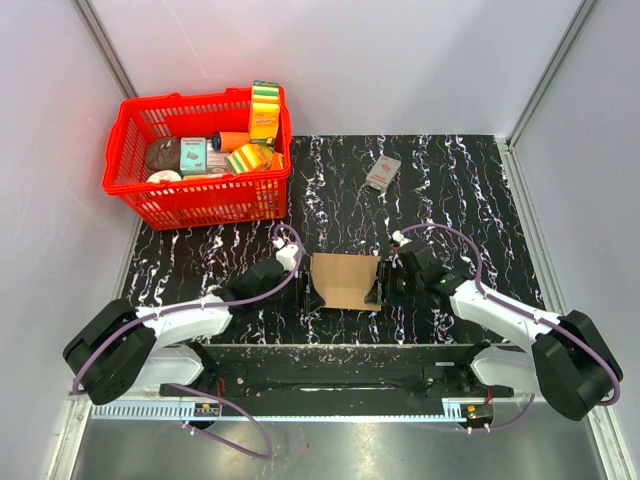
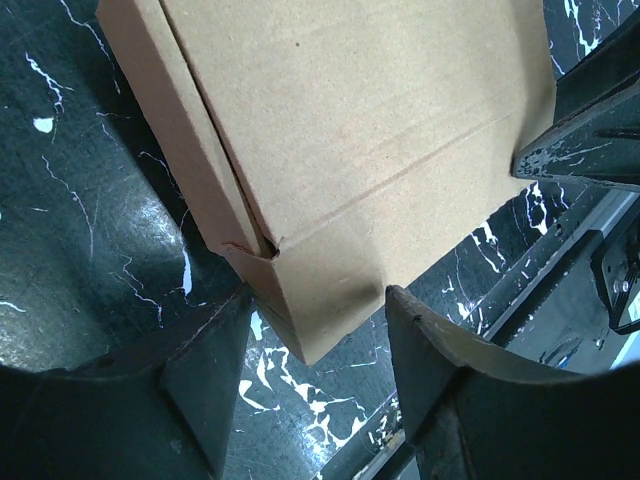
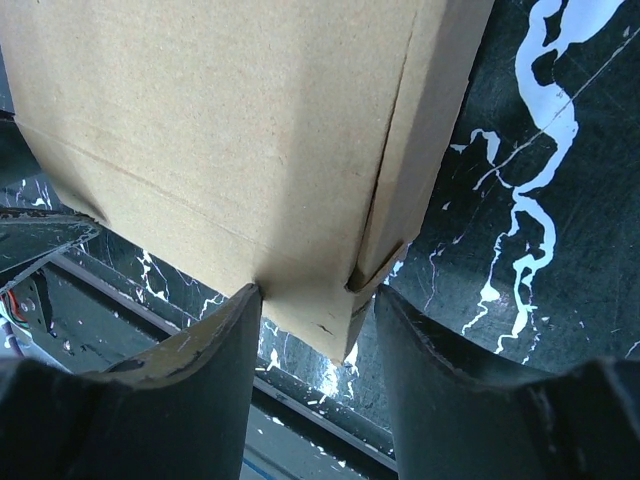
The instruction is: Fold the paper box
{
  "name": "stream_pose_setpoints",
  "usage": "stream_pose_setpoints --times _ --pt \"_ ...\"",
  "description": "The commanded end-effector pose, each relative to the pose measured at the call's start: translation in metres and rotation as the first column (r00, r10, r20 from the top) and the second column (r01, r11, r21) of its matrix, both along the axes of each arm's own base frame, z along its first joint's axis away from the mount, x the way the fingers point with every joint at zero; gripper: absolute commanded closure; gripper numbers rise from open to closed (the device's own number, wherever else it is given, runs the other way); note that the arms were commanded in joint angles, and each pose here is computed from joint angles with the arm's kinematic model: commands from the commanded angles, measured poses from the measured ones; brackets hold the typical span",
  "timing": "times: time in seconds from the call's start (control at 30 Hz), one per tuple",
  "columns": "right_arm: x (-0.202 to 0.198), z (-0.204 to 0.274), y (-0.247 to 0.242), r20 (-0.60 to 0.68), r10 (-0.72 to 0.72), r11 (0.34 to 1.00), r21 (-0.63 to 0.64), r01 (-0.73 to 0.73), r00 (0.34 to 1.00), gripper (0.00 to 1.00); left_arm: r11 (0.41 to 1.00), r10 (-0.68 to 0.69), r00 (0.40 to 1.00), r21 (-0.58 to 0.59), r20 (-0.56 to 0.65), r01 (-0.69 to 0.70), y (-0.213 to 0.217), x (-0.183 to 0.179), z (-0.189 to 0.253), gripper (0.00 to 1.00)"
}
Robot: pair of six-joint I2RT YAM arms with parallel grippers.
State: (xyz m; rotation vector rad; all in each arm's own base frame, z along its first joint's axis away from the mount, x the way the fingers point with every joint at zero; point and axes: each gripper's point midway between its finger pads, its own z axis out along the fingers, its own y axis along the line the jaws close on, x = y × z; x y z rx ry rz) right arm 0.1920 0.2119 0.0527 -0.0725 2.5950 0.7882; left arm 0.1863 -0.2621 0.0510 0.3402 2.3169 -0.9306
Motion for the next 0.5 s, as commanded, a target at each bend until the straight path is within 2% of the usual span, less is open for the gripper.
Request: stream_pose_setpoints --times 0.0,0.2,0.47 --pt "0.0075 0.0076 0.0071 0.053 0.018 1.000 0.024 -0.019 0.998 0.43 0.998 -0.030 0.998 -0.055 0.058 0.033 -0.0133 0.0063 0.0201 0.40" --pt "0.0076 0.0106 0.0062 0.067 0.022 0.999 0.023 -0.024 0.998 0.39 0.998 -0.026 0.997 -0.053 0.067 0.030 -0.0125 0.0075 0.0231 0.40" --pt "0.0080 0.0161 0.0078 0.082 0.030 0.999 0.036 -0.033 0.996 0.48 0.998 -0.024 0.997 -0.053 0.073 0.028 -0.0137 0.0092 0.0263 0.40"
